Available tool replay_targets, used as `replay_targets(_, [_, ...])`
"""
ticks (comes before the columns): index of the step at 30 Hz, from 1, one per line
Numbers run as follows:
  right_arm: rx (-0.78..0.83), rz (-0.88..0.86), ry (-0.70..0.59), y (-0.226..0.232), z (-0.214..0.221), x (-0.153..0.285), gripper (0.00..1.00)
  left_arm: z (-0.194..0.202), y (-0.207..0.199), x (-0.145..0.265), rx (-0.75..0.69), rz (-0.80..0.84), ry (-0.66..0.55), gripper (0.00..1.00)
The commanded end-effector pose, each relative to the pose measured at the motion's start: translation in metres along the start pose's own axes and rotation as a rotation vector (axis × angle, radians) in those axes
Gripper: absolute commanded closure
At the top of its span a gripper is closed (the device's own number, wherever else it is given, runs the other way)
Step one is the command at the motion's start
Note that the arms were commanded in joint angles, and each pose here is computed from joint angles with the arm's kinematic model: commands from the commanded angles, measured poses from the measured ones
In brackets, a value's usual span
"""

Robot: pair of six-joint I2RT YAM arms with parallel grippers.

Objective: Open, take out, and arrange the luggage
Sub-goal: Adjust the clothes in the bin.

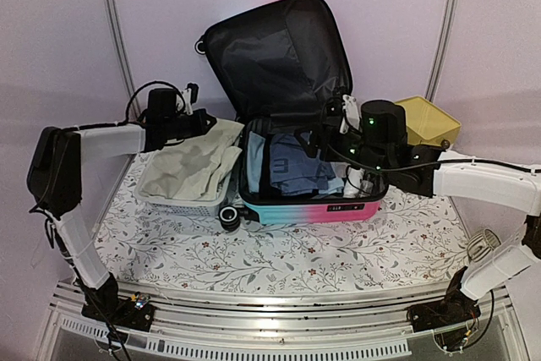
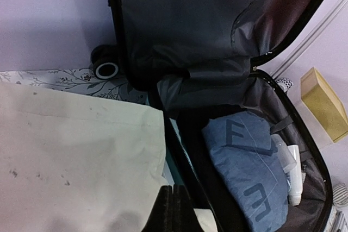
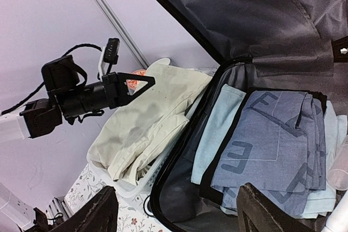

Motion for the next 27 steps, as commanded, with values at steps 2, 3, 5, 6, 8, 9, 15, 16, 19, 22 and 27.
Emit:
replay_targets(2, [-0.001,0.01,-0.007,-0.005,-0.001,0.008,0.23,0.079,0.042,-0.045,0.079,-0.051,0.165,1.0])
replay_targets(3, [-0.002,0.008,-0.005,-0.004,0.0,0.008,0.24,0.093,0.049,-0.051,0.098,-0.057,0.19,1.0])
replay_targets(5, [-0.004,0.01,-0.002,-0.005,0.001,0.01,0.24,0.11,0.059,-0.058,0.121,-0.069,0.222,1.0])
replay_targets(6, [-0.005,0.012,-0.003,-0.006,0.001,0.01,0.24,0.116,0.061,-0.059,0.127,-0.07,0.231,1.0])
replay_targets(8, [-0.007,0.016,-0.006,-0.007,0.0,0.012,0.24,0.117,0.061,-0.057,0.125,-0.07,0.229,1.0])
replay_targets(9, [-0.008,0.015,-0.007,-0.007,0.0,0.012,0.24,0.113,0.059,-0.054,0.12,-0.07,0.222,1.0])
replay_targets(15, [0.002,0.028,-0.01,-0.01,0.0,0.015,0.24,0.059,0.034,-0.009,0.025,-0.092,0.119,1.0])
replay_targets(16, [0.006,0.033,-0.013,-0.01,-0.001,0.016,0.24,0.048,0.033,0.001,0.01,-0.119,0.089,1.0])
replay_targets(19, [0.018,0.049,-0.026,-0.013,-0.005,0.019,0.23,0.029,0.049,0.03,0.013,-0.235,0.023,1.0])
replay_targets(22, [0.03,0.054,-0.035,-0.014,-0.008,0.021,0.23,0.023,0.076,0.048,0.035,-0.287,-0.021,1.0])
replay_targets(27, [0.033,0.054,-0.037,-0.014,-0.009,0.021,0.23,0.06,0.132,0.038,0.088,-0.408,0.037,1.0])
Point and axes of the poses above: each gripper's point midway between its finger pads, its own x axis back along the fingers, its own y axis along the line the jaws close on, z = x × y, the point moved 2 cm from there along x, back along the fingers, and after that the axes turned 1 degree about x, right-handed, at the moved point
